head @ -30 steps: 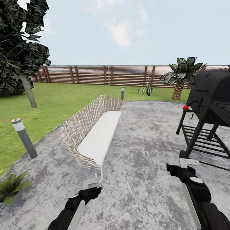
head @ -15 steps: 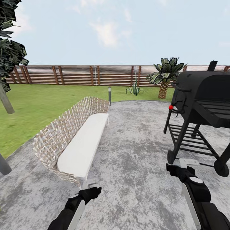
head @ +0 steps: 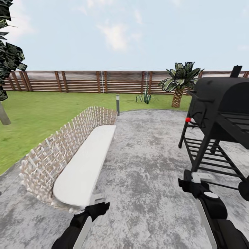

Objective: Pick up the pesticide atomizer in the garden and spray insectifuge to fully cover both potted plants in the garden.

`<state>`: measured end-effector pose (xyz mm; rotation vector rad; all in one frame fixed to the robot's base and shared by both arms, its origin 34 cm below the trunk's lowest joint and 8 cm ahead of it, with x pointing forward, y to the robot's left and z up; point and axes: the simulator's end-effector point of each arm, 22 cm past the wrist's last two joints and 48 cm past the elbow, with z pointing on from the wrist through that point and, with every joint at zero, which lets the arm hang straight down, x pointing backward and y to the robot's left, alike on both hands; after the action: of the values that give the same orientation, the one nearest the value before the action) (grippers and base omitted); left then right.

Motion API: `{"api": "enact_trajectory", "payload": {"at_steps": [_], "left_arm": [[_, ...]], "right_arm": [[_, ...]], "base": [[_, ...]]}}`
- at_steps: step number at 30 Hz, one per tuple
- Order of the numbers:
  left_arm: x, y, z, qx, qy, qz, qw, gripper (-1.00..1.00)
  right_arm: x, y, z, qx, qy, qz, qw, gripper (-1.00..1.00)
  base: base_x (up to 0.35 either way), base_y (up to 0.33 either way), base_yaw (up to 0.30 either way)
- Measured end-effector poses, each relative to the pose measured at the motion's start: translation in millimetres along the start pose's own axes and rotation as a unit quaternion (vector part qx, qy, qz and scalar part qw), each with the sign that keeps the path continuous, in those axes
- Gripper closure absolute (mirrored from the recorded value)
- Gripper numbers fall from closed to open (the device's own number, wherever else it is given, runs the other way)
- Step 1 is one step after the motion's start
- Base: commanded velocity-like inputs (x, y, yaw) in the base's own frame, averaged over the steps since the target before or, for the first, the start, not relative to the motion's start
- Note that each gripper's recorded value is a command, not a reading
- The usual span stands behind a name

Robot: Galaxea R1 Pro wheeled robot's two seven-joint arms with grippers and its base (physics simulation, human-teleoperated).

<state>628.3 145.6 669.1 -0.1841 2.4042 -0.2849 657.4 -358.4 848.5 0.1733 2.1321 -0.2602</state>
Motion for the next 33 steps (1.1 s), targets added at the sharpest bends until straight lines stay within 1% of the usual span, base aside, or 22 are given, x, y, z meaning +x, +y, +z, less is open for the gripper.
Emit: {"api": "enact_trajectory", "payload": {"at_steps": [5, 6, 10, 11, 16, 18, 22, 29, 33], "left_arm": [[0, 0, 0.0, 0.000, 0.000, 0.000, 1.0000, -1.00], [0, 0, 0.0, 0.000, 0.000, 0.000, 1.0000, -1.00], [0, 0, 0.0, 0.000, 0.000, 0.000, 1.0000, -1.00], [0, 0, 0.0, 0.000, 0.000, 0.000, 1.0000, -1.00], [0, 2, 0.2, -0.001, 0.001, -0.001, 1.0000, -1.00], [3, 2, 0.8, -0.002, 0.003, -0.001, 1.0000, -1.00], [5, 4, 1.4, -0.003, 0.006, -0.001, 1.0000, -1.00], [5, 5, 1.6, -0.005, 0.006, -0.002, 1.0000, -1.00], [5, 7, 1.5, -0.006, 0.006, -0.003, 1.0000, -1.00]], "right_arm": [[10, 5, 1.4, -0.006, 0.020, -0.007, 0.9998, -1.00], [16, 7, 2.9, -0.007, 0.029, -0.009, 0.9995, -1.00], [29, 9, 6.7, -0.009, 0.049, -0.013, 0.9987, -1.00], [31, 11, 7.2, -0.015, 0.051, -0.014, 0.9985, -1.00], [32, 24, 6.4, -0.037, 0.052, -0.017, 0.9978, -1.00], [32, 33, 5.3, -0.047, 0.052, -0.023, 0.9973, -1.00], [33, 42, 3.8, -0.057, 0.053, -0.030, 0.9965, -1.00], [33, 45, 3.2, -0.060, 0.053, -0.033, 0.9962, -1.00], [33, 46, 3.1, -0.060, 0.053, -0.034, 0.9962, -1.00]], "base": [[0.338, -0.106, 0.000], [0.338, -0.109, 0.000], [0.338, -0.116, 0.000], [0.338, -0.124, 0.000], [0.338, -0.123, -0.011], [0.338, -0.106, -0.137], [0.338, -0.050, -0.218], [0.338, -0.011, -0.259], [0.338, 0.002, -0.116]]}}
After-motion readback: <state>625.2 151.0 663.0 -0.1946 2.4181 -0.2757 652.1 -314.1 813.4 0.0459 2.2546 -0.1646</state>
